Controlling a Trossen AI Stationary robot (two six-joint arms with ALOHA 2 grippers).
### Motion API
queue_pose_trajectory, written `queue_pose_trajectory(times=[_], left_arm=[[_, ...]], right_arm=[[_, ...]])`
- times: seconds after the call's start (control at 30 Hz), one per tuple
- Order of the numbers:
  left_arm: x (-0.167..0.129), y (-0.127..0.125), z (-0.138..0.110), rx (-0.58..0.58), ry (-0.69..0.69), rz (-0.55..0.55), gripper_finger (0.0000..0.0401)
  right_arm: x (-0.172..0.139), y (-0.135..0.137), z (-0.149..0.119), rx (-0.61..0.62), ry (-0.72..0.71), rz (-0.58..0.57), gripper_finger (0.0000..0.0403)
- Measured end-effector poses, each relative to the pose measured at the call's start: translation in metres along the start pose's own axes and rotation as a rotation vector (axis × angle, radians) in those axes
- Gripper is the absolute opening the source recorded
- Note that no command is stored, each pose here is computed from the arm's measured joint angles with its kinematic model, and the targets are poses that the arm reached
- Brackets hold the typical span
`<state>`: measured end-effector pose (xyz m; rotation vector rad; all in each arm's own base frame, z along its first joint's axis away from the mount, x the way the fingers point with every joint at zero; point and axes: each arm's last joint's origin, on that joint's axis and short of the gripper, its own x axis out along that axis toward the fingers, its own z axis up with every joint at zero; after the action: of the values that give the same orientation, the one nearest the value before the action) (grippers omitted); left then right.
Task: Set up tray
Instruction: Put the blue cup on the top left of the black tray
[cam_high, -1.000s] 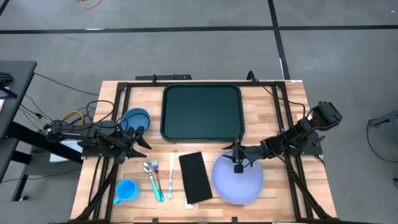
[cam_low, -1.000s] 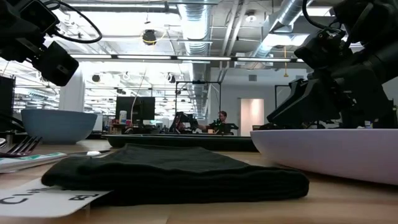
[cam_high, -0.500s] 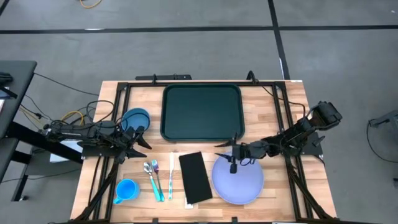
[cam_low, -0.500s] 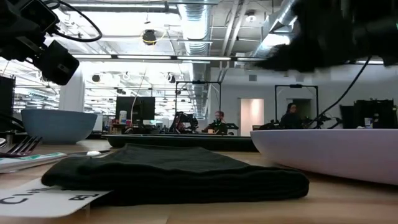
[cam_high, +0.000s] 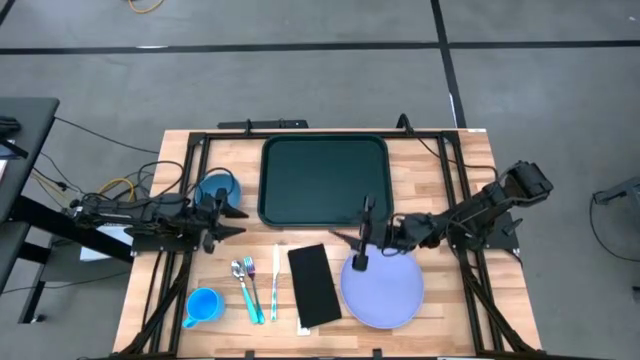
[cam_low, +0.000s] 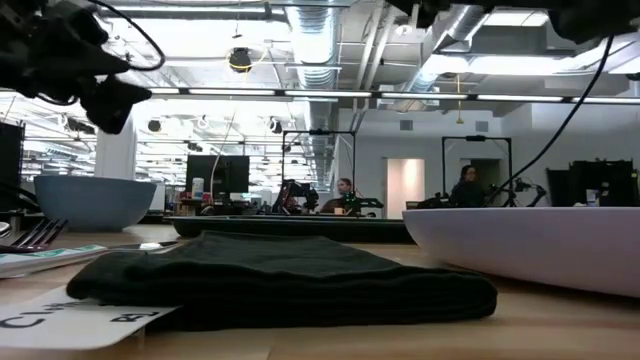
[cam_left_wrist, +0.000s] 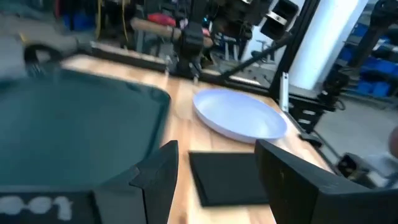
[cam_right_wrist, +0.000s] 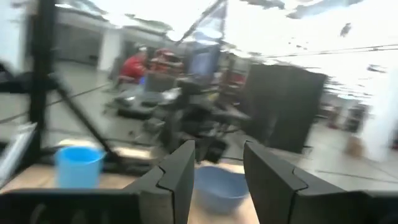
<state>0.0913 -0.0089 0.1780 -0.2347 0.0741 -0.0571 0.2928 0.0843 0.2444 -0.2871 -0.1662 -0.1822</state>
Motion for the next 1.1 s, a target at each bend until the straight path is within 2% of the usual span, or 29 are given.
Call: queue_pose_trajectory(times=[0.07, 0.2, 0.23, 0.3, 0.4, 0.5, 0.57, 0.67, 0.77, 0.93, 1.1], left_arm=[[0.0, -0.001, 0.004, 0.002, -0.037, -0.004, 0.02], [-0.002, -0.003, 0.013, -0.007, -0.054, -0.02, 0.02], [-0.003, -0.004, 0.016, -0.01, -0.04, -0.016, 0.02], [-0.004, -0.006, 0.024, -0.031, -0.01, 0.002, 0.02], [-0.001, -0.01, 0.041, -0.063, 0.081, 0.023, 0.02], [0.008, -0.016, 0.056, -0.129, 0.268, 0.016, 0.02], [0.016, -0.023, 0.067, -0.174, 0.421, -0.03, 0.02], [0.028, -0.036, 0.078, -0.224, 0.616, -0.174, 0.02], [0.039, -0.05, 0.093, -0.329, 0.686, -0.288, 0.02], [0.043, -0.077, 0.114, -0.455, 0.757, -0.403, 0.02], [0.034, -0.097, 0.12, -0.505, 0.792, -0.357, 0.02]], right_arm=[[0.001, -0.013, 0.004, 0.012, 0.013, -0.111, 0.0127], [-0.002, -0.042, 0.01, 0.122, 0.11, -0.445, 0.0127], [-0.004, -0.048, 0.011, 0.148, 0.141, -0.506, 0.0127], [-0.01, -0.057, 0.011, 0.192, 0.19, -0.552, 0.0127], [-0.019, -0.065, 0.009, 0.258, 0.262, -0.53, 0.0127], [-0.025, -0.069, 0.004, 0.308, 0.337, -0.49, 0.0127], [-0.027, -0.069, 0.001, 0.314, 0.371, -0.452, 0.0127], [-0.028, -0.068, 0.0, 0.308, 0.391, -0.412, 0.0127], [-0.026, -0.068, 0.002, 0.293, 0.369, -0.39, 0.0127], [-0.025, -0.068, 0.006, 0.307, 0.339, -0.352, 0.0127], [-0.025, -0.063, 0.008, 0.28, 0.337, -0.263, 0.0127]])
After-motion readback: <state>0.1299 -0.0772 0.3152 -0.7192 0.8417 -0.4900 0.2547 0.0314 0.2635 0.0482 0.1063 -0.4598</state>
